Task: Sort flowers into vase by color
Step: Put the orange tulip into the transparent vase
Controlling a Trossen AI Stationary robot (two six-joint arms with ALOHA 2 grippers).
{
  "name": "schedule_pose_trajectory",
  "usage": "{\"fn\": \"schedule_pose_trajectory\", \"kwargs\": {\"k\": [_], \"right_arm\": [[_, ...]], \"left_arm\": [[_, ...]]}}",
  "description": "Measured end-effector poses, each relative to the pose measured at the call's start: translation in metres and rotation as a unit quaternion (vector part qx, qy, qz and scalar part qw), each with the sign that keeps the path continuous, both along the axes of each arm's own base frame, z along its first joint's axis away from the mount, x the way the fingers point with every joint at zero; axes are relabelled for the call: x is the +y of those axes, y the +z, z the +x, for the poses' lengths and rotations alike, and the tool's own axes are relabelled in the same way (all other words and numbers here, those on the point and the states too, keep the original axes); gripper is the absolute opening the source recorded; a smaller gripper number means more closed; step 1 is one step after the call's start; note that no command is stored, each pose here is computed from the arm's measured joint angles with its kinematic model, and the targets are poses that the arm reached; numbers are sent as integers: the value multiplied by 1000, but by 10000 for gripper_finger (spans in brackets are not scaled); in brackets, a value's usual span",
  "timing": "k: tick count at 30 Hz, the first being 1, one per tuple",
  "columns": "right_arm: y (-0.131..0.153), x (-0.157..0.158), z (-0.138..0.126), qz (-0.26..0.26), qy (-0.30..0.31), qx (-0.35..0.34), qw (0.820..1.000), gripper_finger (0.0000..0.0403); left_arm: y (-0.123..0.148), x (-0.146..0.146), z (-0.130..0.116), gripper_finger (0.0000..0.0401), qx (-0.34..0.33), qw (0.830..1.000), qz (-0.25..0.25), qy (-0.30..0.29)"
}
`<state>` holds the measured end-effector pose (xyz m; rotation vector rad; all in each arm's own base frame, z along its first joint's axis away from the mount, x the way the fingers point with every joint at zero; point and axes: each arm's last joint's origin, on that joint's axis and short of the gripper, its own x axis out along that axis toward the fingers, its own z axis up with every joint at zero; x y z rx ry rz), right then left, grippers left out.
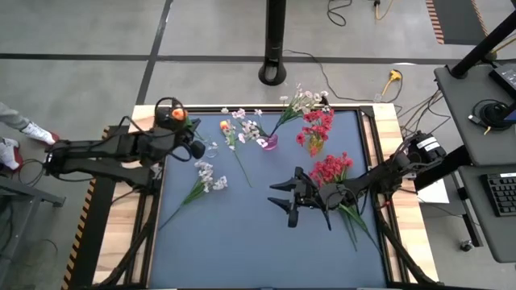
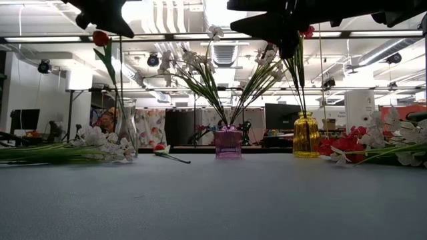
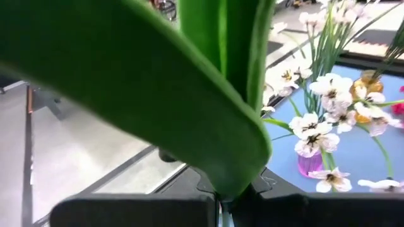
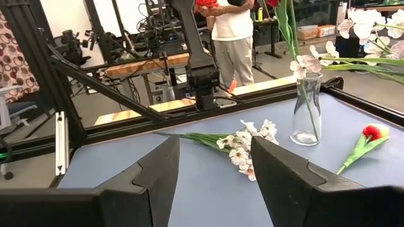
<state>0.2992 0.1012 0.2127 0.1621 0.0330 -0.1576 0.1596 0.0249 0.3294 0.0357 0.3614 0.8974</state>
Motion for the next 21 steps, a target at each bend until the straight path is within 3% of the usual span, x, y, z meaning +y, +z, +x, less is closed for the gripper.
{"fn": "schedule_pose_trajectory", "kwargs": {"k": [15, 21], "right_arm": [[0, 0, 0, -1, 0, 1, 1000, 189], [0, 0, 0, -1, 0, 1, 1000, 189]], "left_arm": [[-3, 11, 7, 2, 1, 1000, -21, -2], [-2, 11, 7, 28, -5, 1000, -21, 0]]}}
